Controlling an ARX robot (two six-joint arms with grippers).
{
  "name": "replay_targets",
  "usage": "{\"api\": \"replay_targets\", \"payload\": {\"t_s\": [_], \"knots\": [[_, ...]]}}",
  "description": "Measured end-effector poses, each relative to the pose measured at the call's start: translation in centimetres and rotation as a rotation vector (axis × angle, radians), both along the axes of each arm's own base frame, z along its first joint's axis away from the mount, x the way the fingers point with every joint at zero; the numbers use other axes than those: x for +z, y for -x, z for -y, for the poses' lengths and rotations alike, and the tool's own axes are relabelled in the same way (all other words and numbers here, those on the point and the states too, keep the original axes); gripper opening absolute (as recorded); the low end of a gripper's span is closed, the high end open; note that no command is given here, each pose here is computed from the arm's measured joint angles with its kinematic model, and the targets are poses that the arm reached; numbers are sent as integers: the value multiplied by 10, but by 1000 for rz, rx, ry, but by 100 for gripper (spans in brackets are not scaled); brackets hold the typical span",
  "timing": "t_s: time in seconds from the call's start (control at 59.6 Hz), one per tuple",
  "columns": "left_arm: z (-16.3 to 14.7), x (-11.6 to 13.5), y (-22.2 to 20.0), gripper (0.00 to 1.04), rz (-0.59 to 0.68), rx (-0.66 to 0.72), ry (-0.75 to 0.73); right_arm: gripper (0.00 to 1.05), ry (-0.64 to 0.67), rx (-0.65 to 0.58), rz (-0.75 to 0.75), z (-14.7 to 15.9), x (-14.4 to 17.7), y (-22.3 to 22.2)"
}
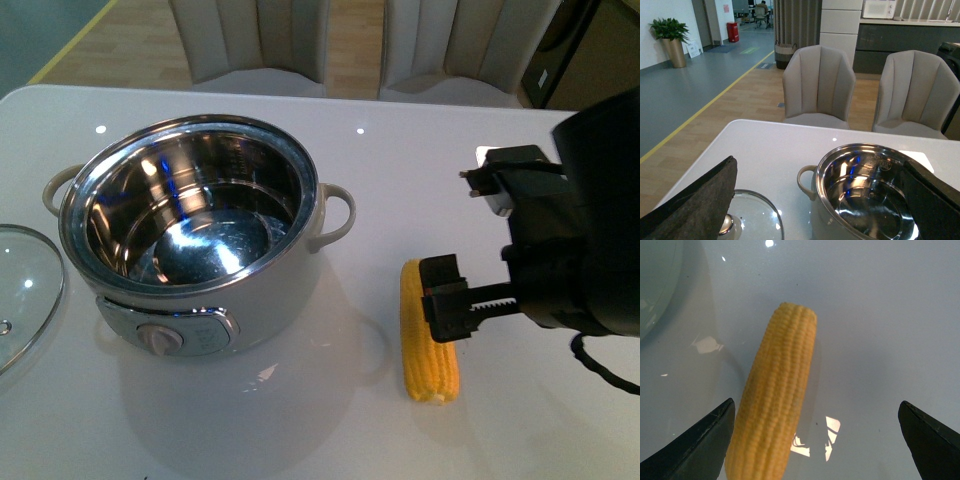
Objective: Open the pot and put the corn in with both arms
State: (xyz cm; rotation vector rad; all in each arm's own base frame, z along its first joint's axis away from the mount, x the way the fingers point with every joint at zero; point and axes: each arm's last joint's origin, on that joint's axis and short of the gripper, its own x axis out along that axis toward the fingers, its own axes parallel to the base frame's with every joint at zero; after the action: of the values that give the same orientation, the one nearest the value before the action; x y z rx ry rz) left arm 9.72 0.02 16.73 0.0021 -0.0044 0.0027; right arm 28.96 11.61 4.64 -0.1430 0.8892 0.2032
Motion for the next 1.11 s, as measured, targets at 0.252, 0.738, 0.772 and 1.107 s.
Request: {"api": "replay_targets", "payload": {"t_s": [0.252, 0.738, 0.772, 1.107], "knots": [[0, 0, 0, 98, 0, 0, 0, 96, 42, 16, -62, -15, -28, -12], [0, 0, 0, 98, 0, 0, 0, 96, 18, -6, -178, -33, -59, -18], [0, 0, 0, 98, 0, 0, 0, 95, 22, -7, -184, -33, -60, -18], [0, 0, 0, 98, 0, 0, 0, 39, 27, -26, -204, -30, -65, -14]]}}
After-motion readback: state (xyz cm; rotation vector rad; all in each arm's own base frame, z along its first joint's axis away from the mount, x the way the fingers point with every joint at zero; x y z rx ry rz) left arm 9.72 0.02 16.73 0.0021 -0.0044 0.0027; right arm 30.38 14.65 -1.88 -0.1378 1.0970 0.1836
